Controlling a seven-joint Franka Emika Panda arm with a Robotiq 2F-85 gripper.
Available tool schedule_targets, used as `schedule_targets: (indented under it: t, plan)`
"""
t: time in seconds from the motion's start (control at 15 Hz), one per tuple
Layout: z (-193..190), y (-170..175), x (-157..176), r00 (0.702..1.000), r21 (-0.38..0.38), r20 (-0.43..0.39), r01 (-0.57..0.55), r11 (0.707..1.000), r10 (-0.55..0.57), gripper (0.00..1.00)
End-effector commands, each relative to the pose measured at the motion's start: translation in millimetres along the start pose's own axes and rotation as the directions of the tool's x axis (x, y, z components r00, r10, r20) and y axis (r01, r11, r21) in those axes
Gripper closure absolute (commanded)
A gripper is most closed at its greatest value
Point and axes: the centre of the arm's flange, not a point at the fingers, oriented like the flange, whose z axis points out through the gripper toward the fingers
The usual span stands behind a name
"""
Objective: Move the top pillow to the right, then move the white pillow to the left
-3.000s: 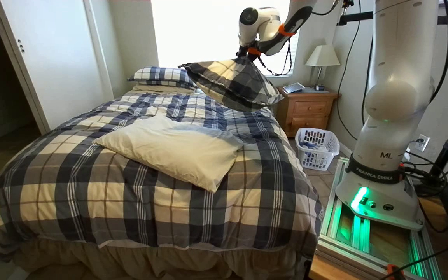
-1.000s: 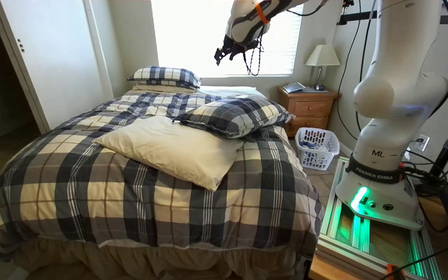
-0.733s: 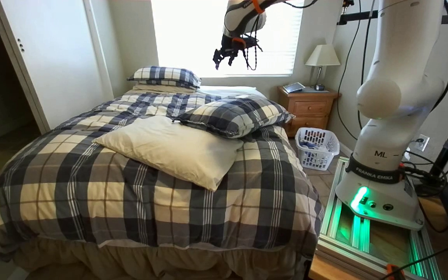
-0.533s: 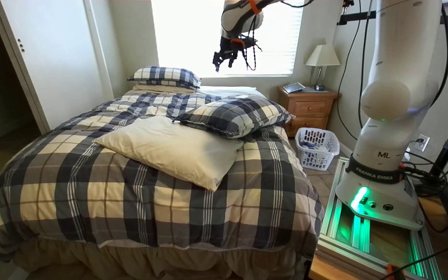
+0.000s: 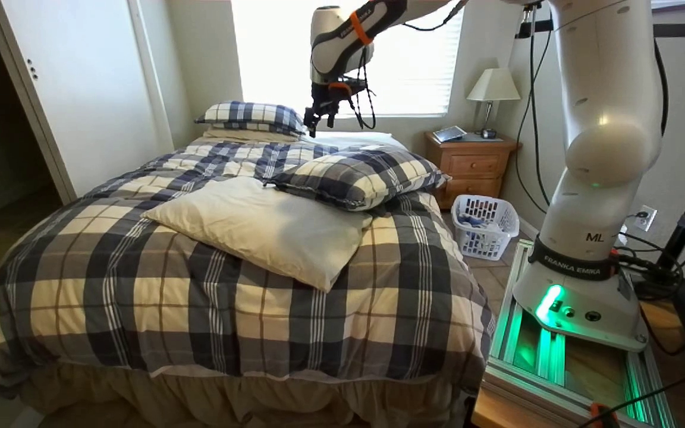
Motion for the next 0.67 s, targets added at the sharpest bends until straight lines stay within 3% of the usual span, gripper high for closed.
schedule_targets:
  t: [0.0,0.13,0.2,0.33,0.6]
  plan:
    - [28.3,-49.6,21.7,0.996,0.017,0.031,0.083,0.996,-0.083,0.0]
    - [47.0,-84.3,22.4,0.988,0.031,0.053,0.145,0.989,-0.146,0.0]
    - [34.0,-66.4,6.9,0.995,0.029,0.034,0.094,0.995,-0.095,0.0]
    - [47.2,-89.2,8.0,0.991,0.038,0.046,0.124,0.991,-0.126,0.0]
    - [49.1,-87.9,11.1,0.991,0.037,0.044,0.128,0.991,-0.129,0.0]
